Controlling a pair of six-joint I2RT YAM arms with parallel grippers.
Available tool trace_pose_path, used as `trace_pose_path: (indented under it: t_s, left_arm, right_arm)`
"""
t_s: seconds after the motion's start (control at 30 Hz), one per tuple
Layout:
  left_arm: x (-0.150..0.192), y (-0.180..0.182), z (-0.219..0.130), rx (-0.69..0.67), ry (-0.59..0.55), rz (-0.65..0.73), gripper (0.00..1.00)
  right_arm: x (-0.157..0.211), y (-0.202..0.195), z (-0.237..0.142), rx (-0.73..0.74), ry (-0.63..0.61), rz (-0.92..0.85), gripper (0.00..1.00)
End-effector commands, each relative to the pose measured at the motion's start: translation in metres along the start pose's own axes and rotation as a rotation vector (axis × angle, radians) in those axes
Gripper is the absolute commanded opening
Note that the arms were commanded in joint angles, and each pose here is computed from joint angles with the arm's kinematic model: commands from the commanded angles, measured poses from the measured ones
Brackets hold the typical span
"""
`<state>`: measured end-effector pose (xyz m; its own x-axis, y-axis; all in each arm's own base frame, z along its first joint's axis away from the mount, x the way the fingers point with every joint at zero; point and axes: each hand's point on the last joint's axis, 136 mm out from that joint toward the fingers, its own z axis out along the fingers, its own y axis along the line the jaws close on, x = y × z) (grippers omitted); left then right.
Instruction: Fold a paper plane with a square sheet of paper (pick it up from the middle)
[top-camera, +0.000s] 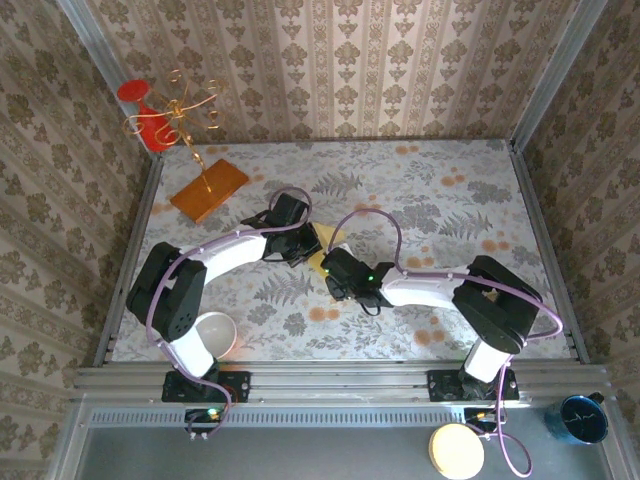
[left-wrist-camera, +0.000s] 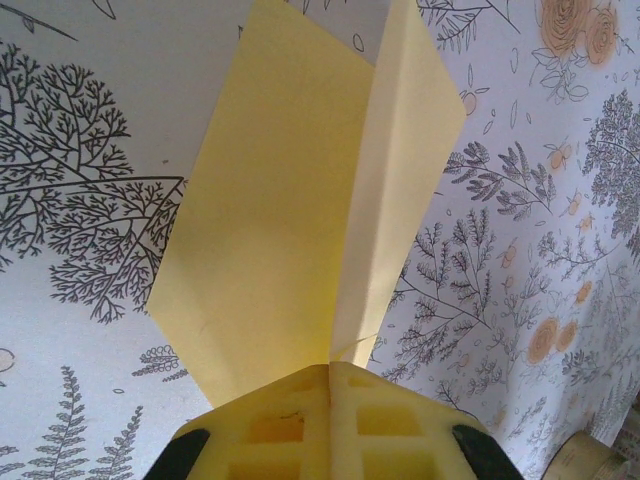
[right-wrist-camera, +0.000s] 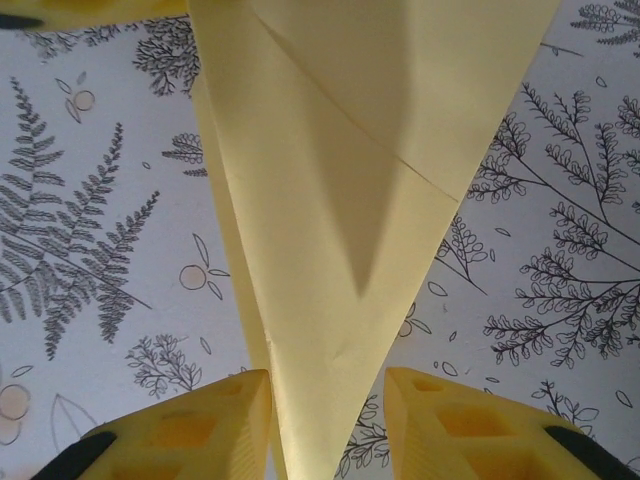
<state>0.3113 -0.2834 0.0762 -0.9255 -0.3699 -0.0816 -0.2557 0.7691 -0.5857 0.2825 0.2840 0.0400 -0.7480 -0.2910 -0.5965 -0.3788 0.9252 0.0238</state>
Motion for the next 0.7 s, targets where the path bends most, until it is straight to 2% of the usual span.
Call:
trace_pose_path:
  t_s: [0.0,0.43,0.67]
  left_arm:
    - [-0.001,-0.006,-0.004,-0.002,-0.01,-0.016,0.02]
    - [0.002,-0.004,-0.004,0.002,-0.004,-0.025,0.02]
    - [0.002,-0.003,-0.005,0.006,-0.002,-0.033,0.03]
  right_arm:
    - [-0.024,0.005,0.001,0.023,-0.076,0.041,0.37]
    - [-0.027,0.001,0.015,0.084,-0.081,0.014,0.31]
    - [-0.022,-0.001,0.016,0.092,-0.068,0.004,0.19]
